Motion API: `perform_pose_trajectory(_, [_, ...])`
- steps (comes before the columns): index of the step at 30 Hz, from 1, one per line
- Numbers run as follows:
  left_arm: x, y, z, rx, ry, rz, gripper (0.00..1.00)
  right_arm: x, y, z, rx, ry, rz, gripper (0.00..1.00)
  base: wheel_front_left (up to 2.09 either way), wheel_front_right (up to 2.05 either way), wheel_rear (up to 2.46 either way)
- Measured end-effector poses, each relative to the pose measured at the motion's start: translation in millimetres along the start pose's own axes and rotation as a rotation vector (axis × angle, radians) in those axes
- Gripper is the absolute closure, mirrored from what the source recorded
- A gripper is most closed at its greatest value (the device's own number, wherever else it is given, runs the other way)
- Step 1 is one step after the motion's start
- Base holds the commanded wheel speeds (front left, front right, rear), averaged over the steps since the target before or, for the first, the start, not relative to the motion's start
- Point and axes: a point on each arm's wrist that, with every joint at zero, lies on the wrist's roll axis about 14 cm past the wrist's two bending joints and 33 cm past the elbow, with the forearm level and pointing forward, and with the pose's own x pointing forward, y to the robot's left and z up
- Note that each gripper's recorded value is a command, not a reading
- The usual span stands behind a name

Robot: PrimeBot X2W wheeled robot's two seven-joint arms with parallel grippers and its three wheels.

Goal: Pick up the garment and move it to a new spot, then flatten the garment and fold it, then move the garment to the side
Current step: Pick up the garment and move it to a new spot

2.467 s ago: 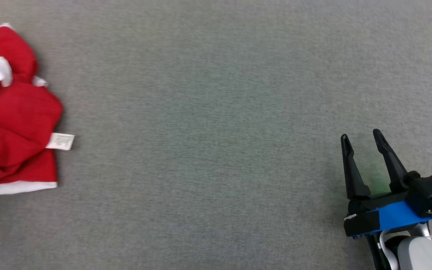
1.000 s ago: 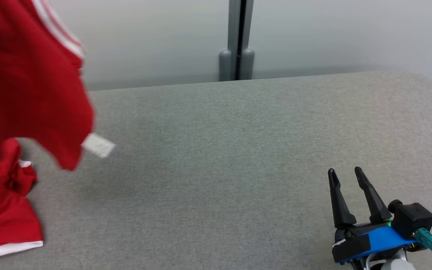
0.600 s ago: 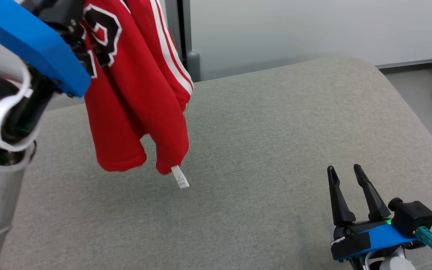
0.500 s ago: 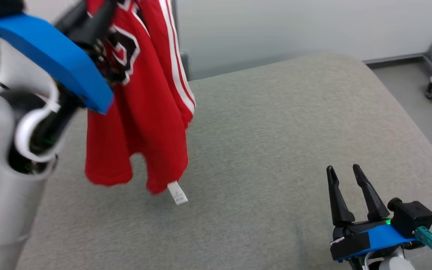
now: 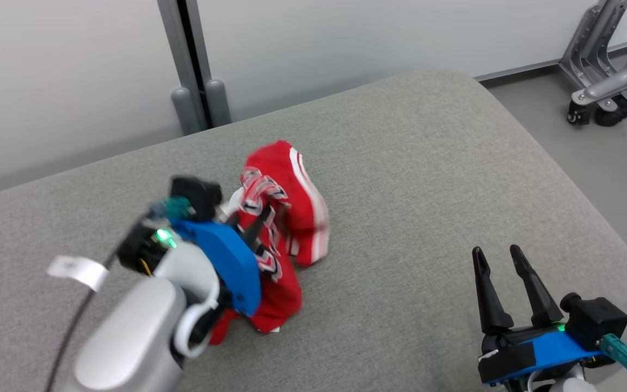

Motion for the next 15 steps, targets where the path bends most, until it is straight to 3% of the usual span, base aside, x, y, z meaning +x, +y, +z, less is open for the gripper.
perform_pose_trajectory(1, [1.1, -3.2, -11.9, -0.014, 0.018, 0.000, 0.00, 0.3, 0.8, 0.0, 0.001, 0.000, 0.003, 0.00, 0.00, 0.00, 0.00])
perform_pose_trajectory(7, [-2.5, -7.3, -33.9, -0.077, -0.012, 0.028, 0.00, 5.9, 12.4, 0.5, -0.002, -0.001, 0.040, 0.00, 0.00, 0.00, 0.00])
perform_pose_trajectory(12, [-23.1, 8.4, -10.0, -0.187, -0.240, 0.106, 0.00, 9.8, 22.4, -0.4, 0.000, 0.000, 0.072, 0.00, 0.00, 0.00, 0.00])
perform_pose_trajectory(15, [-55.9, 33.9, -2.3, -0.261, -0.422, 0.227, 0.00, 13.8, 27.9, -2.5, -0.004, 0.008, 0.091, 0.00, 0.00, 0.00, 0.00])
